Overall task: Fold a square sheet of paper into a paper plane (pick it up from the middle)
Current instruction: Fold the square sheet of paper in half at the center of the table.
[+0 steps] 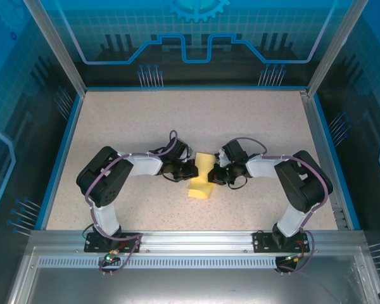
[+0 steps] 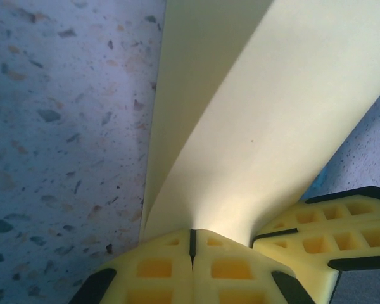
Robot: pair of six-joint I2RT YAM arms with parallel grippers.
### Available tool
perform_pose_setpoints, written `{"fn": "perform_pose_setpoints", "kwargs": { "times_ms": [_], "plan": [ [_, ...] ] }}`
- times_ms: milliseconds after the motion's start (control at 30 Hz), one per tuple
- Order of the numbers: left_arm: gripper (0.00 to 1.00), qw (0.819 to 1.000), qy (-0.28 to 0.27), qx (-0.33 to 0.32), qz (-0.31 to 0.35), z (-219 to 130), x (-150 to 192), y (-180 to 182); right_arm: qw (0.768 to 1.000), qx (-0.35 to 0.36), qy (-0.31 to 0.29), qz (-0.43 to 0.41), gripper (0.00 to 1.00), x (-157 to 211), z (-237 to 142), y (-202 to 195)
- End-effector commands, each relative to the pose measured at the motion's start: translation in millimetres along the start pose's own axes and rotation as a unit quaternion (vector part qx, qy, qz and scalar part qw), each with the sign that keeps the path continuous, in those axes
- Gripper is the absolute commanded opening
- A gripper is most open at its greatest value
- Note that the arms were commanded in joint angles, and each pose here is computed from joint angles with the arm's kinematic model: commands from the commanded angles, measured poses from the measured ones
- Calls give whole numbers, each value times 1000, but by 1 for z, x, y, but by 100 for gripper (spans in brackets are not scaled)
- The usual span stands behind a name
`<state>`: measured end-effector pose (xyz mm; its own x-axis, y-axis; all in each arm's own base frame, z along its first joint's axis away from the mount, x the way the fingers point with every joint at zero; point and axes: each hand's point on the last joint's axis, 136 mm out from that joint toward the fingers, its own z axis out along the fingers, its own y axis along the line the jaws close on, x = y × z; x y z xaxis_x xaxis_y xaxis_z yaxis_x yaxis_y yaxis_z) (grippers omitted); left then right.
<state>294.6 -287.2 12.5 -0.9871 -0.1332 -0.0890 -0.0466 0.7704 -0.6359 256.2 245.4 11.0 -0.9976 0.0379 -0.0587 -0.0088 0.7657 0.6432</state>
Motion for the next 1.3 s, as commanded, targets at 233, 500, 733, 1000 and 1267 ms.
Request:
{"fn": "perform_pose_setpoints", "kwargs": {
  "times_ms": [233,500,733,1000,1267],
  "plan": [
    [0,996,30,-76,-16,11,21,44,998,-20,-33,-52,3,7,-20,25],
    [0,997,29,-76,-14,11,21,43,999,-2,-1,-39,4,24,0,8],
    [0,996,30,-78,-14,11,21,44,999,14,11,-29,3,41,7,-14],
    [0,996,31,-79,-13,11,21,44,996,-43,-19,-72,6,38,-17,25],
    [0,996,31,-78,-14,11,21,44,997,-42,4,-70,8,54,-3,19]
  ]
}}
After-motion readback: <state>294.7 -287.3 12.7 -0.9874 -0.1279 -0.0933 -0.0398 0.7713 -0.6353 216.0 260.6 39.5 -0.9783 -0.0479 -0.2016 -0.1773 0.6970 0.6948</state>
